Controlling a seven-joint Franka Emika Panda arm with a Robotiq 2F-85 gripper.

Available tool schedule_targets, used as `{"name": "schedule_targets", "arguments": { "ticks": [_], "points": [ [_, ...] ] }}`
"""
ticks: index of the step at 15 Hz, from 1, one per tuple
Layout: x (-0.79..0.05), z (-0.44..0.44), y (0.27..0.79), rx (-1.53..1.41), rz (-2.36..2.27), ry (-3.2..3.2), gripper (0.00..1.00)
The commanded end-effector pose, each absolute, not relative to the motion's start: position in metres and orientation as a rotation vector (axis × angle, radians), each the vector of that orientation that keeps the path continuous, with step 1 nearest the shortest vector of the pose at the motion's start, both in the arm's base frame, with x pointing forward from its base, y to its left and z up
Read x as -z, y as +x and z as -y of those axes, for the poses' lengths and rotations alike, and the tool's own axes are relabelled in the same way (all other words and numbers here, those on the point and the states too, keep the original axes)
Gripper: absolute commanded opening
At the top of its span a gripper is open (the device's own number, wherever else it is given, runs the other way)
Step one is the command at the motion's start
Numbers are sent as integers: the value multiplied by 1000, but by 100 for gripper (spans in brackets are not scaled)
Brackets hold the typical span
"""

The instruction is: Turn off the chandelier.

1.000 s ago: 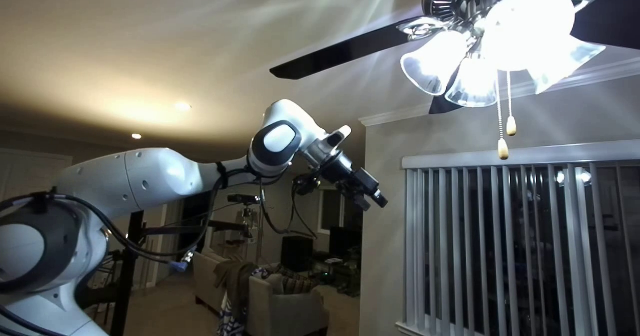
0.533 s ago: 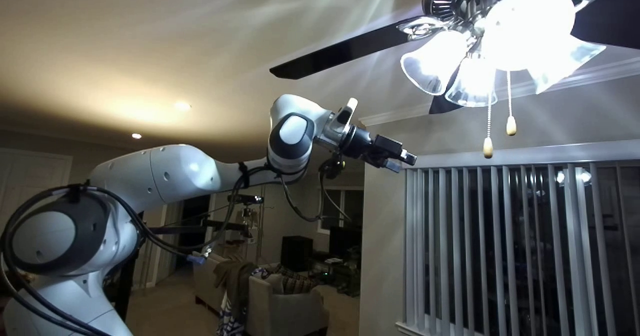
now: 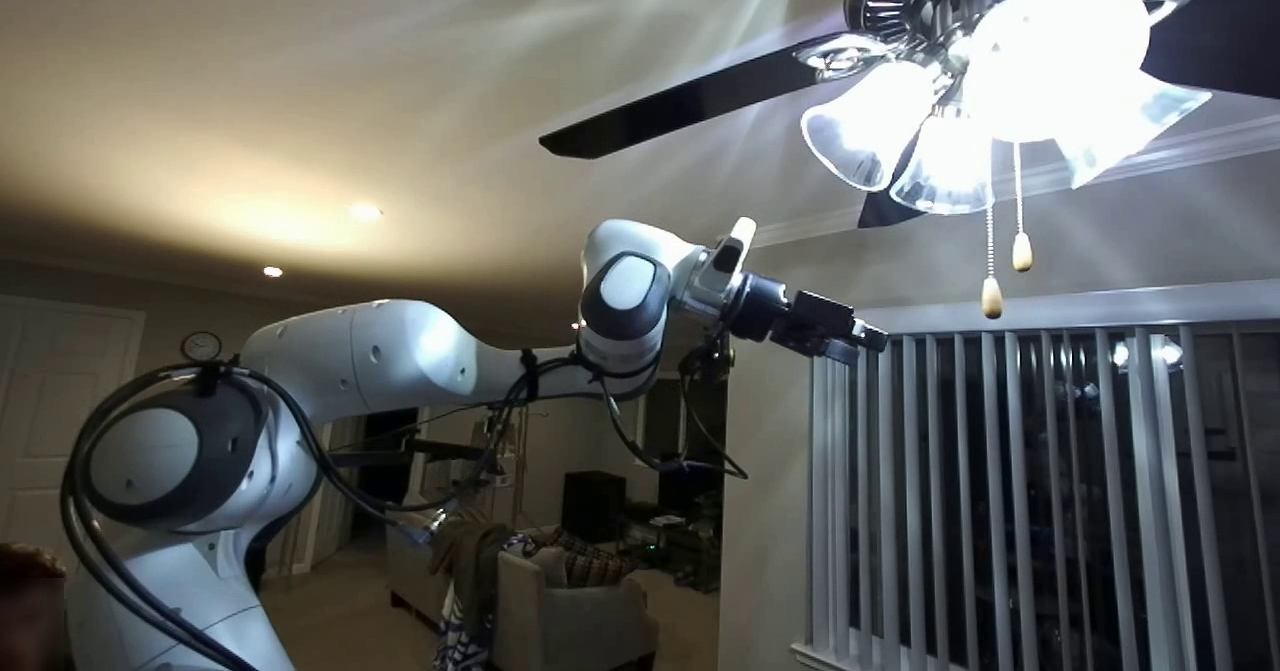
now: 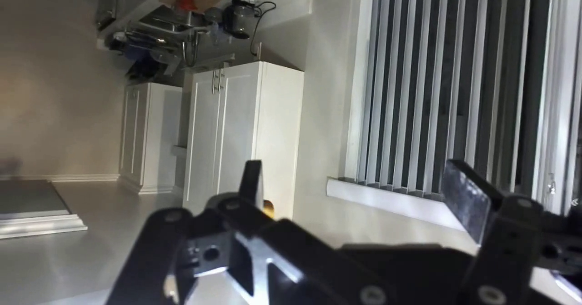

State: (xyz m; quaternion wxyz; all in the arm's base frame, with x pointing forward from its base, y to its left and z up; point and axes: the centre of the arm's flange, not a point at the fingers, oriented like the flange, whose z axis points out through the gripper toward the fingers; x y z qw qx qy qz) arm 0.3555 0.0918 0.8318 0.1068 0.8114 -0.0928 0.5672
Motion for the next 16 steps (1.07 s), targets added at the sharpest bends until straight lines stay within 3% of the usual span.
{"name": "schedule_targets", "arguments": {
  "ticks": [1,16],
  "points": [
    [-834,-82,375,-1705,389,2344,100],
    [-892,-53,415,-1729,520,2270,100]
  ]
}}
